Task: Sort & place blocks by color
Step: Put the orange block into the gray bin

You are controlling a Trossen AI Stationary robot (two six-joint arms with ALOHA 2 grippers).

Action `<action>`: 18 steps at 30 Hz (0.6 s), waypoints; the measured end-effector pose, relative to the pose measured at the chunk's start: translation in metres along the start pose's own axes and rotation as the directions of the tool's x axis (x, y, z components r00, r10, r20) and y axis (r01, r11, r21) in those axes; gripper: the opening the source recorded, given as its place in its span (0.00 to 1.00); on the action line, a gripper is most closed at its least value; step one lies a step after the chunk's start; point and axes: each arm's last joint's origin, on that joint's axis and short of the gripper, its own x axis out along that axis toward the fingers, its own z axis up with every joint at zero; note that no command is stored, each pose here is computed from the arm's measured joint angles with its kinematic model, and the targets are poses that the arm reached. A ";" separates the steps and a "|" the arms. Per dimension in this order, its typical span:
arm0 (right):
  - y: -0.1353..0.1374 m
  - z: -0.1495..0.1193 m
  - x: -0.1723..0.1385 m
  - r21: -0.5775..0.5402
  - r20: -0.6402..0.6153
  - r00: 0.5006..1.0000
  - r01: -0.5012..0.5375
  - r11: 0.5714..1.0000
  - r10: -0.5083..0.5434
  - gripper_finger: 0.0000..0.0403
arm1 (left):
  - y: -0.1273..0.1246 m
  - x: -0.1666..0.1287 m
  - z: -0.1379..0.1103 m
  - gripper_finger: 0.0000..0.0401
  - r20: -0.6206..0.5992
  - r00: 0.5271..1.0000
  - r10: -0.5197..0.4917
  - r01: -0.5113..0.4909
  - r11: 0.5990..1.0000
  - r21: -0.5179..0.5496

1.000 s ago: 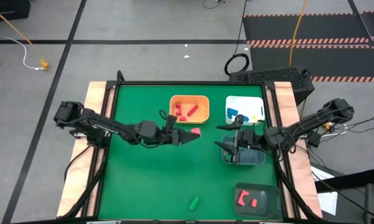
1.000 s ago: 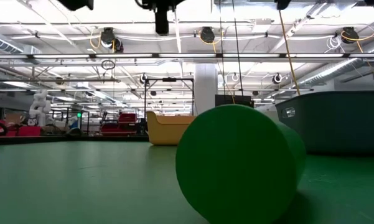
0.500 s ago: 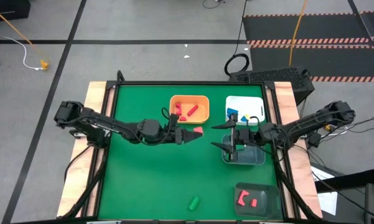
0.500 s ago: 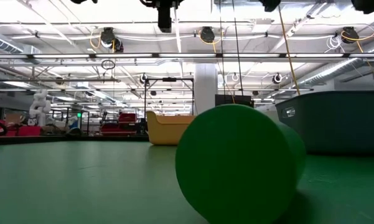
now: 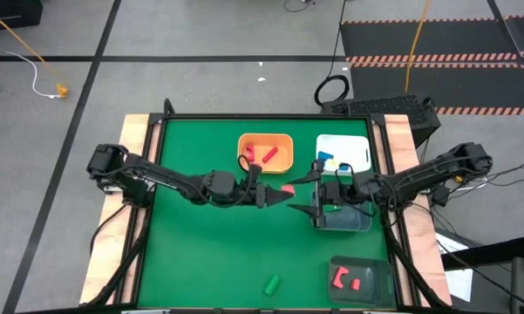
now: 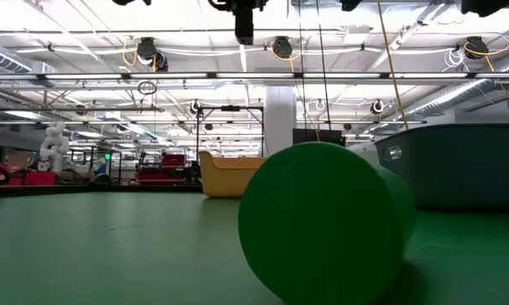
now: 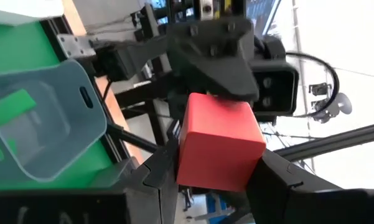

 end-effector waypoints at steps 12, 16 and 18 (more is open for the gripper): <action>-0.001 -0.003 0.000 0.066 -0.029 1.000 0.001 0.998 0.001 0.60 | -0.001 0.000 -0.003 0.35 -0.036 0.999 -0.009 0.008 1.000 -0.029; -0.002 -0.008 0.000 0.114 -0.070 0.998 0.005 0.993 0.003 0.54 | -0.001 0.000 -0.003 0.35 -0.043 0.999 -0.010 0.009 0.999 -0.031; -0.002 -0.008 0.000 0.132 -0.070 0.998 0.006 0.991 0.004 0.51 | -0.001 0.000 -0.003 0.35 -0.046 0.999 -0.011 0.010 0.999 -0.031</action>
